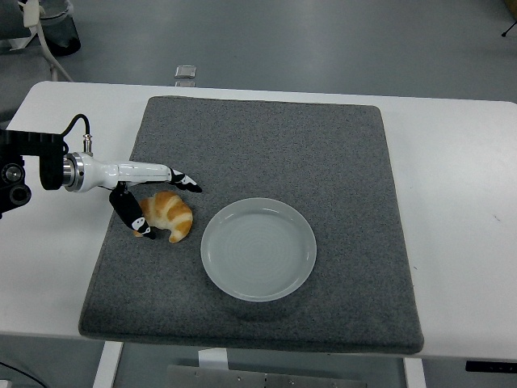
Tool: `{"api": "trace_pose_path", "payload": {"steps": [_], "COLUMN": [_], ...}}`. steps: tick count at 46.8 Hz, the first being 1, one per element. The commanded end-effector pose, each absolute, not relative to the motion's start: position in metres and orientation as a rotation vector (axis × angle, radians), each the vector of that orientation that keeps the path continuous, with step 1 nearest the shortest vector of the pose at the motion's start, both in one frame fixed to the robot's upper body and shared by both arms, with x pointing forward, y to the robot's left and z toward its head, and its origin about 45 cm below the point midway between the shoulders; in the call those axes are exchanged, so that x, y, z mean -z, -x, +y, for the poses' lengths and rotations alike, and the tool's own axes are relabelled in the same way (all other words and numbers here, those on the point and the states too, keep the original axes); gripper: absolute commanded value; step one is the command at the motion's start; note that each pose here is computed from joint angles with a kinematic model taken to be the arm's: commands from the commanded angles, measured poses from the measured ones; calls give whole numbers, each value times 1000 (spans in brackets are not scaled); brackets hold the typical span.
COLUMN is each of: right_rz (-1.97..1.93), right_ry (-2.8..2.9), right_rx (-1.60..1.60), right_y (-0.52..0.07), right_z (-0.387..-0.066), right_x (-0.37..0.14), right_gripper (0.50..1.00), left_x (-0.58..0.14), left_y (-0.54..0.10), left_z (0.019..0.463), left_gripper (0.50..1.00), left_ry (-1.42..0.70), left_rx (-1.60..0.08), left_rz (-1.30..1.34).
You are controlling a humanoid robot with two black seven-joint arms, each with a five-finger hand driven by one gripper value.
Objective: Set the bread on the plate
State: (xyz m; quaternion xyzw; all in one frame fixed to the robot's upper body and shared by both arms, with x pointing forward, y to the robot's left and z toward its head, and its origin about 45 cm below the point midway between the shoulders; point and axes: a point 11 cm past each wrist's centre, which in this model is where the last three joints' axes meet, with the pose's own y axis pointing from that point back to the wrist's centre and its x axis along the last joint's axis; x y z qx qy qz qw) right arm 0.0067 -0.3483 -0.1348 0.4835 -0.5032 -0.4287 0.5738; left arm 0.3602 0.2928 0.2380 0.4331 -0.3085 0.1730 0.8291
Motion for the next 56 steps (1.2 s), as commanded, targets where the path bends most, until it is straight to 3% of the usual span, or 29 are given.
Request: {"api": "trace_pose_path", "payload": {"steps": [1,16,25,36,44,50,55,56], "right_rz": [-1179,-1179,-1179,-1179,-1179,-1179,-1179,-1179], "right_ry": [-1133,-1133,-1133,-1133,-1133,-1133,-1133,-1133], "right_rx": [1005,1005,1005,1005,1005,1005,1005,1005], "right_y": [-7,-7,-7,-7,-7,-7,-7,-7], "right_z": [-348,-348,-348,-348,-348,-348,-348,-348], "right_x": [135,135,135,135,135,135,135,135], "right_gripper": [930,932,932,930,930,930,930,932], "left_x": [-237,-237,-230,-226,-226,-227,-227,-228], "left_y": [-360,-360,-357,-357,-358,-358,-358,-358], "left_z": [293,293,288,287,284,284,284,284], "left_gripper": [992,984,941,819,774,694,506,500], "left_ry": [-928,-932,-933,-947,-948,-949,-947,-947], "left_rx": [-358,-356,-332,-318,-312,-312,-311,-312], "left_rz": [-671,-677,-682,-725,-745,-748,-748,-750]}}
